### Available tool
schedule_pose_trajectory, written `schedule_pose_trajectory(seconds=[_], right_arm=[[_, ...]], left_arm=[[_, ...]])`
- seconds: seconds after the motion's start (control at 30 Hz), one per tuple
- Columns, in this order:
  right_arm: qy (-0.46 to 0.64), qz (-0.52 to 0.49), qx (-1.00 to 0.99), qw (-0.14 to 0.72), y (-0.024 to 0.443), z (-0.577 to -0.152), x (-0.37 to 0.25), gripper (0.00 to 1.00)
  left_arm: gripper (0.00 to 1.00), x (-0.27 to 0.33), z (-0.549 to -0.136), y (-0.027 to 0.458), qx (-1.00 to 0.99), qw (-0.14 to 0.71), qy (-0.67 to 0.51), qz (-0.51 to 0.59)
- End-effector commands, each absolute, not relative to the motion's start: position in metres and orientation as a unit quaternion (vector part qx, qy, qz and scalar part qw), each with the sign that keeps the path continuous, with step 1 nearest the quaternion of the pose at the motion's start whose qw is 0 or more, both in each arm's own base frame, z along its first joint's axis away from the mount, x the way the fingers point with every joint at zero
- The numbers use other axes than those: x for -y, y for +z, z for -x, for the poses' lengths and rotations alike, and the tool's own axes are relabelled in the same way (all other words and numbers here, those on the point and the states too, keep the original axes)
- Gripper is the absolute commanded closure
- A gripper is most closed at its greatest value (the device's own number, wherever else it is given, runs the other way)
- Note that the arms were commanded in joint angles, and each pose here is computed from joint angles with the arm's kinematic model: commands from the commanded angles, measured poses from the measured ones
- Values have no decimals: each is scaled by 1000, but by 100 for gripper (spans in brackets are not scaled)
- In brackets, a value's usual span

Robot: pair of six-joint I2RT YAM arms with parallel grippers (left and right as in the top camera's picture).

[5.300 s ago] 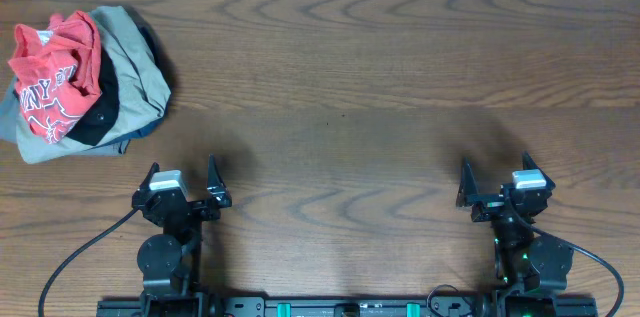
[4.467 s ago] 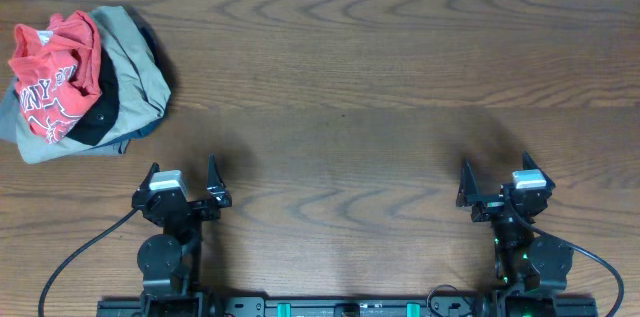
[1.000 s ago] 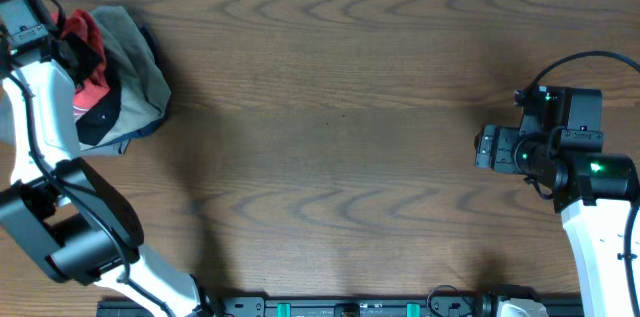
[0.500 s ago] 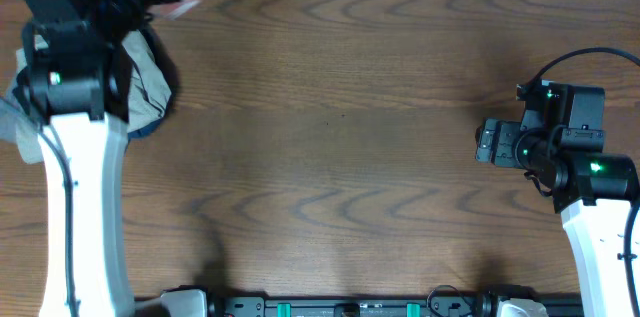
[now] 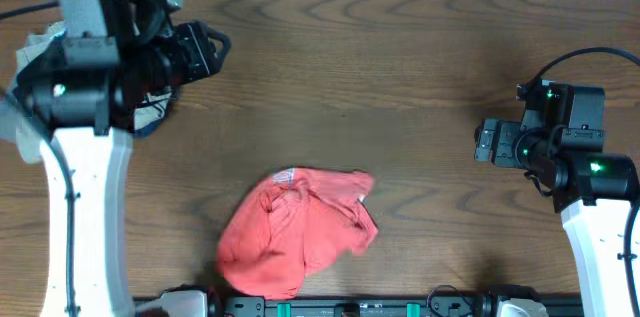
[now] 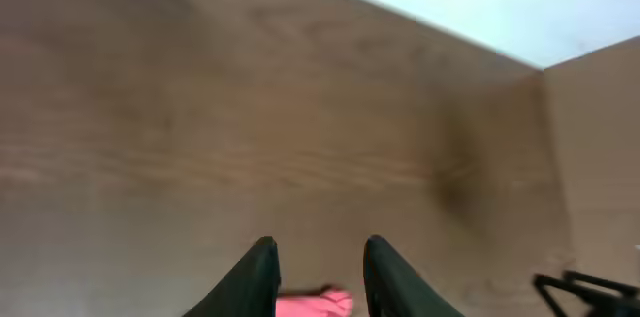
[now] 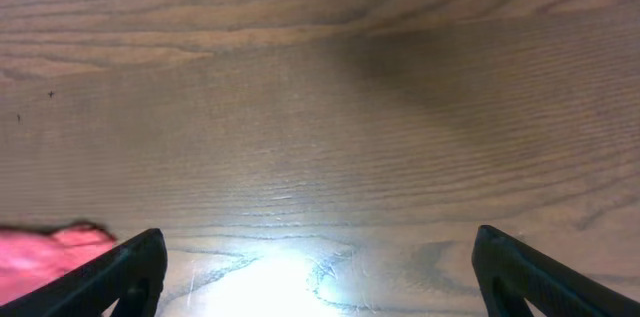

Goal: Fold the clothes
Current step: 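Lift the red t-shirt off the pile and drop it mid-table, then regrasp the red t-shirt with the left gripper and lift it up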

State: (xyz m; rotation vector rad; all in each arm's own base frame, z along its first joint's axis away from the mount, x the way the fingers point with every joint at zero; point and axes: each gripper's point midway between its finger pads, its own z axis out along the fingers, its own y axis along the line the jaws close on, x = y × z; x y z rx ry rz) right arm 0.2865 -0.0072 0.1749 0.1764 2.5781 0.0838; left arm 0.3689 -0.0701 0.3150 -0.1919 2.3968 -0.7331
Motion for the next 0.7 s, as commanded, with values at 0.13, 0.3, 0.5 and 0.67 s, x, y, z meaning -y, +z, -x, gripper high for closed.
schedule_pose_trajectory(seconds=[0.13,0.3,0.5,0.67], right_arm=[[31,-59,-959,276,179,-287,3,2],[31,-59,-959,275,178,-287,3,1],[31,-60,-962,265,174,-287,3,2],[31,-60,-962,264,173,-287,3,2]], left_arm=[[37,70,-358,275,-936,236,-254,57],[21,94,-316,246,-960,134,-244,-14],[17,121,-281,206,-975,32,-201,-85],[14,150,-274,169,-971,0,-199,-132]])
